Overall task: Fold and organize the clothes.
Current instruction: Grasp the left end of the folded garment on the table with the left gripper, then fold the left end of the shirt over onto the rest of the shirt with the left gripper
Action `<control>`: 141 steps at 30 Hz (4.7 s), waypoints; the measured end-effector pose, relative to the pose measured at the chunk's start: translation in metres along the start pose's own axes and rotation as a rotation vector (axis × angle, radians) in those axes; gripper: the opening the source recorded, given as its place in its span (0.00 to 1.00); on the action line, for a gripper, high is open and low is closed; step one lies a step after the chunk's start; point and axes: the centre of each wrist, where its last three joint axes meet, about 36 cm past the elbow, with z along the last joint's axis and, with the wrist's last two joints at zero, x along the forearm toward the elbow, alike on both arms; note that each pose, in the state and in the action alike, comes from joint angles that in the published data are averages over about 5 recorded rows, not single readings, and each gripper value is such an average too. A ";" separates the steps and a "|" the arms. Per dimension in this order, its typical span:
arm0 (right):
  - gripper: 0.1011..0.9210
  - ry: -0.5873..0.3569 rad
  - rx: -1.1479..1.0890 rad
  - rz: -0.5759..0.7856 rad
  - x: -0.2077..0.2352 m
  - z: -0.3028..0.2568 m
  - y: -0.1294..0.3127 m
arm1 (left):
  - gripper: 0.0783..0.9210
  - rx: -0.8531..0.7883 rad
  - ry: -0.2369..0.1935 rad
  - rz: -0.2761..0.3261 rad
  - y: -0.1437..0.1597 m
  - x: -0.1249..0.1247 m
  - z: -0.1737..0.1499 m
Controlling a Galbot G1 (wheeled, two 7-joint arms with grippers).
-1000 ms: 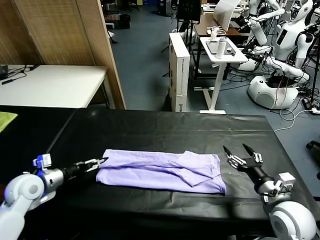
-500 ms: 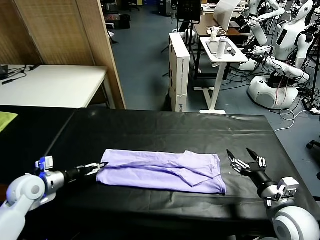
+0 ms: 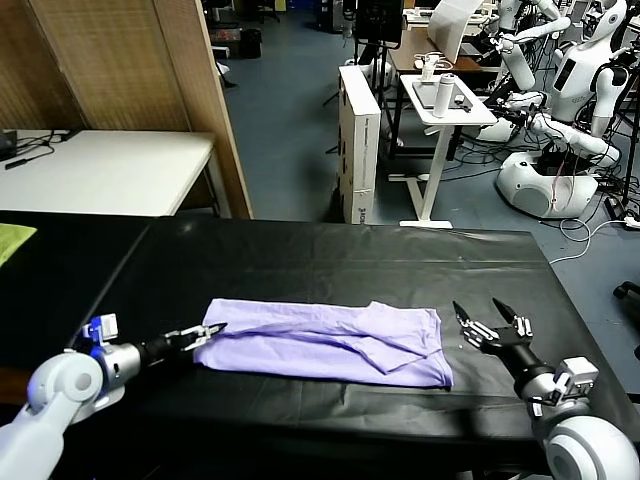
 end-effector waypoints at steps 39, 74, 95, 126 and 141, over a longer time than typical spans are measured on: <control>0.98 -0.028 -0.015 -0.007 -0.015 0.006 0.015 | 0.11 -0.163 -0.005 -0.239 0.010 0.042 -0.016; 0.98 0.002 0.014 0.046 -0.003 0.034 0.016 | 0.11 -0.184 -0.167 -0.186 -0.076 0.056 -0.004; 0.98 0.002 0.027 0.065 0.001 0.032 0.009 | 0.11 -0.137 -0.136 0.094 -0.151 -0.022 0.026; 0.98 0.009 0.025 0.046 -0.003 0.036 0.015 | 0.11 -0.092 -0.096 0.065 -0.145 -0.060 0.048; 0.98 0.009 0.065 -0.019 -0.024 0.034 0.021 | 0.71 -0.092 -0.149 0.065 -0.167 -0.052 0.064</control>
